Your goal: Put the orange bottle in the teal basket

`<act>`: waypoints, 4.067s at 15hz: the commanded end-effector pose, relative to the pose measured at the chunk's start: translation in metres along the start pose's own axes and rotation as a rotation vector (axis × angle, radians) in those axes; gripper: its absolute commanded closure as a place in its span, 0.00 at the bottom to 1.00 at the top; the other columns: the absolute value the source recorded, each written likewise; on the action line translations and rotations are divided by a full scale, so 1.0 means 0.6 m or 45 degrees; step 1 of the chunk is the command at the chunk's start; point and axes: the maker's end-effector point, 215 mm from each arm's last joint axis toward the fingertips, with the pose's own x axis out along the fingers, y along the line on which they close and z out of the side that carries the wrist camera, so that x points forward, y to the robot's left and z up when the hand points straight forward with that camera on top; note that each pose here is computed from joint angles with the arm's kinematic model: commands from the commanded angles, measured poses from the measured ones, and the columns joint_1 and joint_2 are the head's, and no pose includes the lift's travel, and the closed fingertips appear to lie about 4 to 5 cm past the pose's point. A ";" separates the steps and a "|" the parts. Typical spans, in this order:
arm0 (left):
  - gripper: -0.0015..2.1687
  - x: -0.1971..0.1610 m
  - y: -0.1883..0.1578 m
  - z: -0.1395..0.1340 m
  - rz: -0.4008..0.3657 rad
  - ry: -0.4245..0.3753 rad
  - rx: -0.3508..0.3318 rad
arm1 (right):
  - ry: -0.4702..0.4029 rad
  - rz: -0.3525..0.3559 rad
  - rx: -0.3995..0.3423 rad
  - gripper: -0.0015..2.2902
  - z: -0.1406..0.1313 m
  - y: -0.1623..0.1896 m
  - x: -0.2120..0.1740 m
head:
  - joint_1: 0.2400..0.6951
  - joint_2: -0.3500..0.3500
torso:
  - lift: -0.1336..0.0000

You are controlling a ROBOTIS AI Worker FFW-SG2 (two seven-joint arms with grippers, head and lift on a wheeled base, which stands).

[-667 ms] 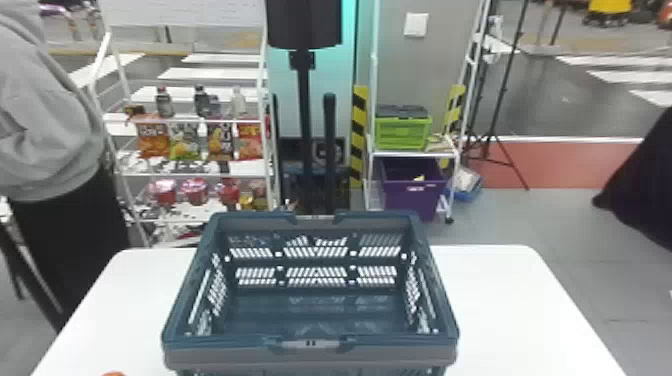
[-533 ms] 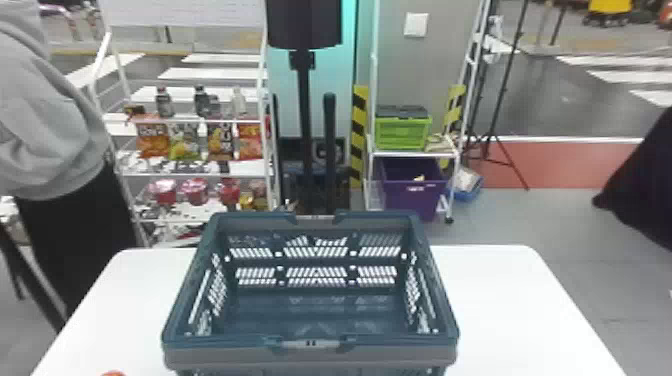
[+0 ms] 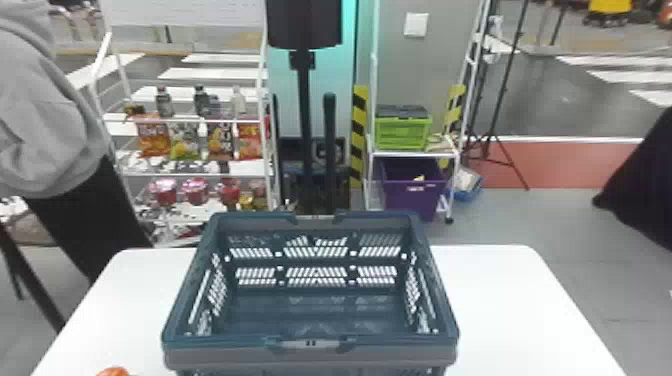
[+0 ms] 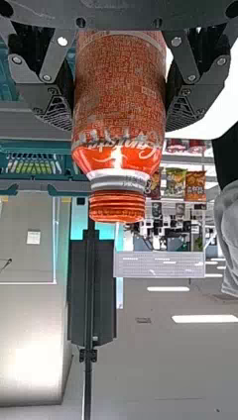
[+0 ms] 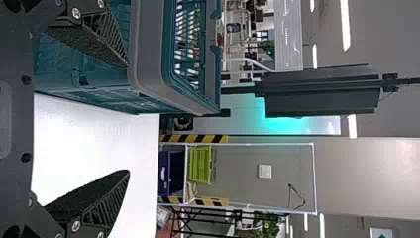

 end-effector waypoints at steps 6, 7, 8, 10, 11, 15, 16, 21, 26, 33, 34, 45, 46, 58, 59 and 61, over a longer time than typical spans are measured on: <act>0.24 0.030 0.044 0.061 0.046 0.010 0.095 | 0.007 -0.002 -0.001 0.06 -0.005 -0.001 0.001 | 0.57 0.50 | 1.00; 0.24 0.035 0.053 0.078 0.055 0.001 0.107 | 0.009 -0.003 -0.002 0.06 -0.006 -0.001 0.001 | 0.57 0.50 | 1.00; 0.24 0.040 0.065 0.092 0.066 0.005 0.126 | 0.009 -0.003 -0.002 0.06 -0.006 -0.001 0.001 | 0.57 0.50 | 1.00; 0.24 0.055 0.080 0.115 0.081 0.014 0.148 | 0.015 -0.003 -0.002 0.06 -0.010 -0.002 0.000 | 0.57 0.50 | 1.00; 0.24 0.069 0.082 0.128 0.071 0.023 0.165 | 0.016 -0.006 -0.001 0.06 -0.011 -0.003 0.000 | 0.57 0.50 | 1.00; 0.24 0.118 0.073 0.175 0.046 0.022 0.164 | 0.024 -0.006 -0.004 0.06 -0.014 -0.001 -0.005 | 0.57 0.50 | 1.00; 0.24 0.127 0.070 0.183 0.036 0.023 0.164 | 0.022 -0.004 -0.006 0.06 -0.012 0.000 -0.008 | 0.57 0.50 | 1.00; 0.24 0.191 0.021 0.172 -0.153 0.162 0.191 | 0.026 -0.010 -0.003 0.06 -0.014 0.002 -0.014 | 0.57 0.50 | 1.00; 0.24 0.255 -0.053 0.167 -0.343 0.201 0.273 | 0.027 -0.026 -0.005 0.06 -0.013 0.004 -0.021 | 0.57 0.50 | 1.00; 0.24 0.359 -0.187 0.095 -0.714 0.370 0.411 | 0.035 -0.081 -0.005 0.06 -0.023 -0.009 -0.037 | 0.57 0.50 | 1.00; 0.24 0.371 -0.202 0.083 -0.750 0.410 0.420 | 0.037 -0.088 -0.003 0.06 -0.025 -0.012 -0.039 | 0.57 0.50 | 1.00; 0.24 0.452 -0.262 -0.086 -1.005 0.975 0.659 | -0.007 -0.118 0.003 0.06 -0.014 -0.023 -0.045 | 0.57 0.50 | 1.00; 0.24 0.447 -0.265 -0.095 -1.026 1.012 0.673 | -0.007 -0.118 0.003 0.06 -0.014 -0.023 -0.045 | 0.57 0.50 | 1.00; 0.17 0.424 -0.299 -0.182 -1.056 1.206 0.849 | -0.015 -0.120 0.006 0.06 -0.010 -0.022 -0.049 | 0.57 0.50 | 1.00; 0.17 0.424 -0.295 -0.185 -1.052 1.213 0.851 | -0.015 -0.120 0.006 0.06 -0.010 -0.022 -0.049 | 0.57 0.50 | 1.00; 0.17 0.422 -0.293 -0.190 -1.048 1.219 0.852 | -0.015 -0.121 0.007 0.06 -0.010 -0.022 -0.049 | 0.57 0.50 | 1.00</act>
